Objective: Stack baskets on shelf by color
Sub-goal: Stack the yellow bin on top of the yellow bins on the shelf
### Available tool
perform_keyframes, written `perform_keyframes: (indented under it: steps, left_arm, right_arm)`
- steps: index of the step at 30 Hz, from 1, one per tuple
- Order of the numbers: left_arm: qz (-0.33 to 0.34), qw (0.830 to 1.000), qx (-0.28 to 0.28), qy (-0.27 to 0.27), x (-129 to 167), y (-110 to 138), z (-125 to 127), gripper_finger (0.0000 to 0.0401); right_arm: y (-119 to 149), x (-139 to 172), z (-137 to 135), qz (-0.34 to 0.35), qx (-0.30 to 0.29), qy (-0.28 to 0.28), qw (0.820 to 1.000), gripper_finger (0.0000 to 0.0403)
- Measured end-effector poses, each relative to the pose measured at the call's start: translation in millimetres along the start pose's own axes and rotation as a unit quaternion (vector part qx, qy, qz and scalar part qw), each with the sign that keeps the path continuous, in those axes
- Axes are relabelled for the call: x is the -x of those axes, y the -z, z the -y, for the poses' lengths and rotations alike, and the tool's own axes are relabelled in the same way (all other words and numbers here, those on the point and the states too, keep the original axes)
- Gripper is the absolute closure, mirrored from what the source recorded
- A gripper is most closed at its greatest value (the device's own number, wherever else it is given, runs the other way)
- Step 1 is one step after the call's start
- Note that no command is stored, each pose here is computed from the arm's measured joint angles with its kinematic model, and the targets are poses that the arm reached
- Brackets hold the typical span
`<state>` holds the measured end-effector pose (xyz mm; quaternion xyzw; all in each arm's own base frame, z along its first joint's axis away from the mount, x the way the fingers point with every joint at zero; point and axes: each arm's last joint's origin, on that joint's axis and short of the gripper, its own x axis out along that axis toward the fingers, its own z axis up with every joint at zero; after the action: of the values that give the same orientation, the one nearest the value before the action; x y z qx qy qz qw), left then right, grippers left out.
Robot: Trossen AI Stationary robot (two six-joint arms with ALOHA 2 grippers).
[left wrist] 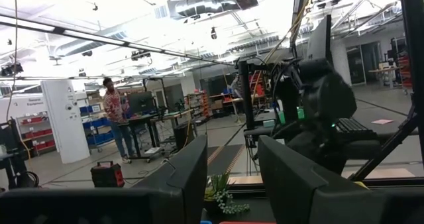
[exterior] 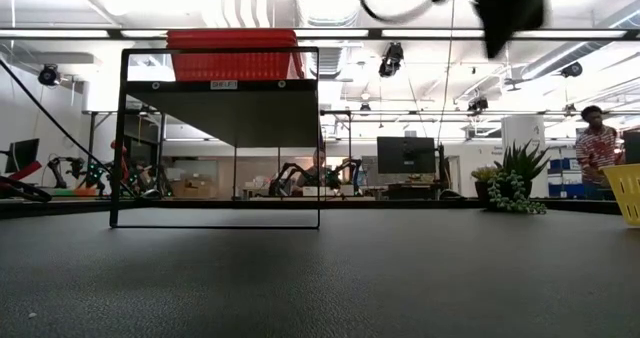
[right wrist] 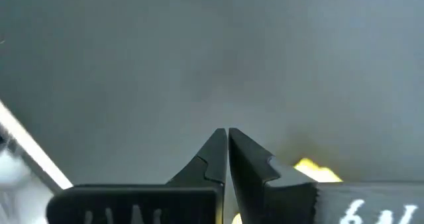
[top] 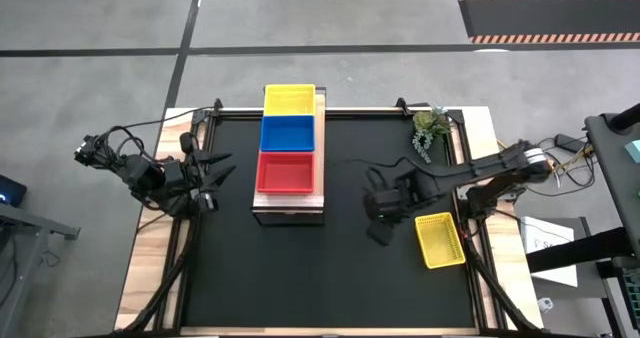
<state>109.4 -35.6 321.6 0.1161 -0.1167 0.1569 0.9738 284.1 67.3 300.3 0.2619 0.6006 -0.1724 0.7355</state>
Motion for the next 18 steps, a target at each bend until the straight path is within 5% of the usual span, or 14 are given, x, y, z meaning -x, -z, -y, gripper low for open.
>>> perform_keyframes:
  steps: [6,18]
  left_arm:
    - [0.0,1.0,0.0,0.0,0.1,-0.1,-0.2,0.0283]
    - [0.0,1.0,-0.003,0.0,0.1,0.0,-0.1,0.0283]
  right_arm:
    - [33.0,-16.2,20.7,-0.055,-0.164,0.016,0.985,0.0393]
    - [82.5,-57.3,26.8,-0.181,-0.233,0.077,0.952,0.0277]
